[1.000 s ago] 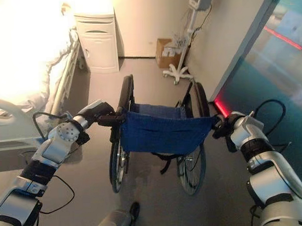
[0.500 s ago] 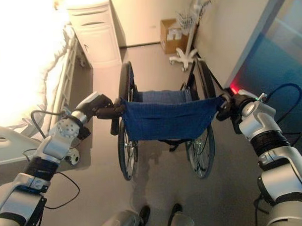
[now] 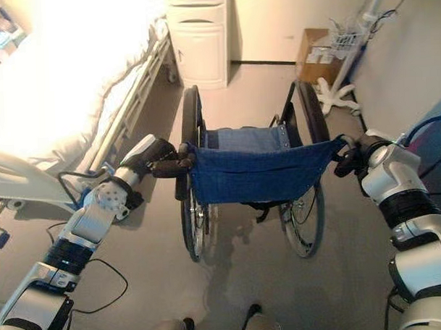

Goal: Push the wheelchair next to the bed

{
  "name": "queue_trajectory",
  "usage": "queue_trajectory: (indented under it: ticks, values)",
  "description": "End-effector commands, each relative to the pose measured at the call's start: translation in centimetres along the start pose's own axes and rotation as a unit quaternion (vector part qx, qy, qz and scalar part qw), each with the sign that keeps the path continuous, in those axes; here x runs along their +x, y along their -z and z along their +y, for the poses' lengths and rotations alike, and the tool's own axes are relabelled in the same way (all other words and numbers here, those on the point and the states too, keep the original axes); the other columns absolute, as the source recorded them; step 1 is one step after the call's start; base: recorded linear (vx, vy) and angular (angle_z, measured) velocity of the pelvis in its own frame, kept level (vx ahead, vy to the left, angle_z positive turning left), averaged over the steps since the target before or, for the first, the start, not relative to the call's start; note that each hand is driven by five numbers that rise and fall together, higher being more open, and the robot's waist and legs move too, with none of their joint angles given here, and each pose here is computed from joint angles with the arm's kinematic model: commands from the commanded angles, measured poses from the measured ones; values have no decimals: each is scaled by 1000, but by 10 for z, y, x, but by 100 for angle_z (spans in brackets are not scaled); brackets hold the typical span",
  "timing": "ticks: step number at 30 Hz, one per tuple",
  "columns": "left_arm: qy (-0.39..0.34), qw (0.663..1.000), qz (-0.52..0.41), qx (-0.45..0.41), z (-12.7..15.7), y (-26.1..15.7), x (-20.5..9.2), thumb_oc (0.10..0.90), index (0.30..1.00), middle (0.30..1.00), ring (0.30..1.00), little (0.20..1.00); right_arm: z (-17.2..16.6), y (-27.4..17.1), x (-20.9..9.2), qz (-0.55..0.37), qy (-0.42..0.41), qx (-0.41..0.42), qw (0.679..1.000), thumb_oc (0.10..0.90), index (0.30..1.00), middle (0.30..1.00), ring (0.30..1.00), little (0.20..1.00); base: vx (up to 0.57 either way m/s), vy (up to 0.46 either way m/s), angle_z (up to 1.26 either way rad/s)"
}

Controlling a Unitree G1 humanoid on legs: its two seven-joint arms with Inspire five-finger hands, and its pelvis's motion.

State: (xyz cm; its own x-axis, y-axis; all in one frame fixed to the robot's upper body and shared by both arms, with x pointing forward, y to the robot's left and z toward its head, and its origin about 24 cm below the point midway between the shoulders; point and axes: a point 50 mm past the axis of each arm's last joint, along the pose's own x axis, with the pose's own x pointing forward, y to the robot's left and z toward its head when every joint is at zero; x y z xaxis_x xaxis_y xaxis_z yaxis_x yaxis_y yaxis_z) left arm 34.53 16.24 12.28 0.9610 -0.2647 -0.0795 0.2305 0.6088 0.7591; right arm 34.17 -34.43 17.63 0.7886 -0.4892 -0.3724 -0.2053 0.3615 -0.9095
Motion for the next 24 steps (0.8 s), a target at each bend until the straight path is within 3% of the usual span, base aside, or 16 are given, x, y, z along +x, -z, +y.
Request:
queue_trajectory:
  ticks: [1,12,18,24]
  values:
    - [41,957,264,111,-5,109,-44,400,300,300,300,300,39,-123,-39,-299,-55,-107,947,400,300,300,300,300,212,-159,47]
    - [40,958,268,97,-17,97,-25,400,300,300,300,300,78,-122,-32,-291,-96,-61,950,400,300,300,300,300,241,-196,24]
    - [12,948,303,94,-6,102,-23,400,300,300,300,300,90,-143,-31,-289,-105,-25,951,400,300,300,300,300,368,-50,-22]
    - [11,945,316,82,18,104,-21,400,300,300,300,300,81,-146,-29,-312,-117,-27,942,400,300,300,300,300,378,149,-94]
